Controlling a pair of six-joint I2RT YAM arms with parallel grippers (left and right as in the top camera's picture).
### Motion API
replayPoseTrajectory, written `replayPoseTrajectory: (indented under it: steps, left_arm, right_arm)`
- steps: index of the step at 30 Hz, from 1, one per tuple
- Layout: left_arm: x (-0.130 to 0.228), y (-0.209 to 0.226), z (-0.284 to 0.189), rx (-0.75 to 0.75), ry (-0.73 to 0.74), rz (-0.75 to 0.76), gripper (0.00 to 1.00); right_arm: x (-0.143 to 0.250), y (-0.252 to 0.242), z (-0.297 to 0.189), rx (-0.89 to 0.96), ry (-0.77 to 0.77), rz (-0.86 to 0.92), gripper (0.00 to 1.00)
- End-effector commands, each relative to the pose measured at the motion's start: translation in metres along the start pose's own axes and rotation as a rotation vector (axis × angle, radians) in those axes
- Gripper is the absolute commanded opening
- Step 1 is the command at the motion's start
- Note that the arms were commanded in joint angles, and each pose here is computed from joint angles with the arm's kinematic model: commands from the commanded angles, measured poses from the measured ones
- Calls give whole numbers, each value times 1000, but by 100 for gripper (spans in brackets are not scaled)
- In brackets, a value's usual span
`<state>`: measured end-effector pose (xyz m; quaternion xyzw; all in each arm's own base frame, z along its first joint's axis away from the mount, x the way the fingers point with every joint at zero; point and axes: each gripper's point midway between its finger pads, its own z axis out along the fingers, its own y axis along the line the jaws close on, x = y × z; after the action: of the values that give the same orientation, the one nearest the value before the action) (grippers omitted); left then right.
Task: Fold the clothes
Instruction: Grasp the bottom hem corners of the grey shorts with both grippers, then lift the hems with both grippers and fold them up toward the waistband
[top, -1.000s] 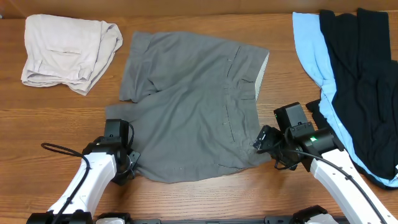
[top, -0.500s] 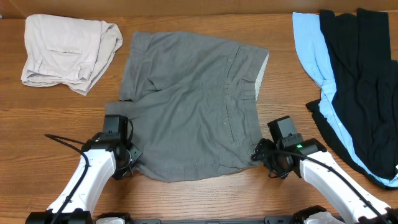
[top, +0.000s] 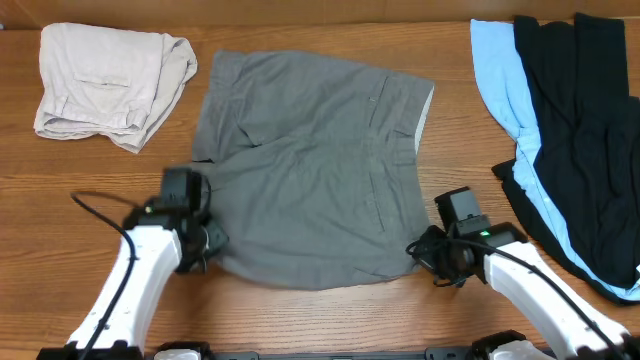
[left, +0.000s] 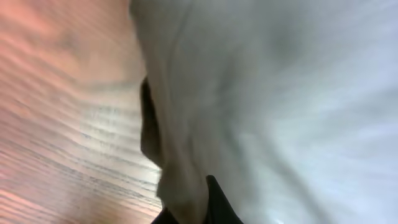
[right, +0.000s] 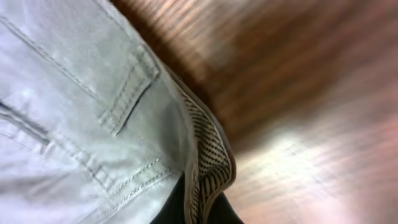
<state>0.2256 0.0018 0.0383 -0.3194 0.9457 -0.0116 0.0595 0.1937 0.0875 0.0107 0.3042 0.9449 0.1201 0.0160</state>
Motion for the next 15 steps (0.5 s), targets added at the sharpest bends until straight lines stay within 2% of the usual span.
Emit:
replayPoseTrajectory:
  steps: [1, 7, 15]
  left_arm:
    - [-46, -33, -62, 96, -135, 122, 4]
    - [-67, -47, -145, 135, -216, 216, 4]
    - [-58, -35, -194, 118, -234, 220, 4]
  right_arm:
    - [-20, 25, -48, -92, -96, -63, 4]
    - [-12, 32, -123, -141, -158, -106, 4]
    - [13, 22, -190, -178, -193, -136, 4]
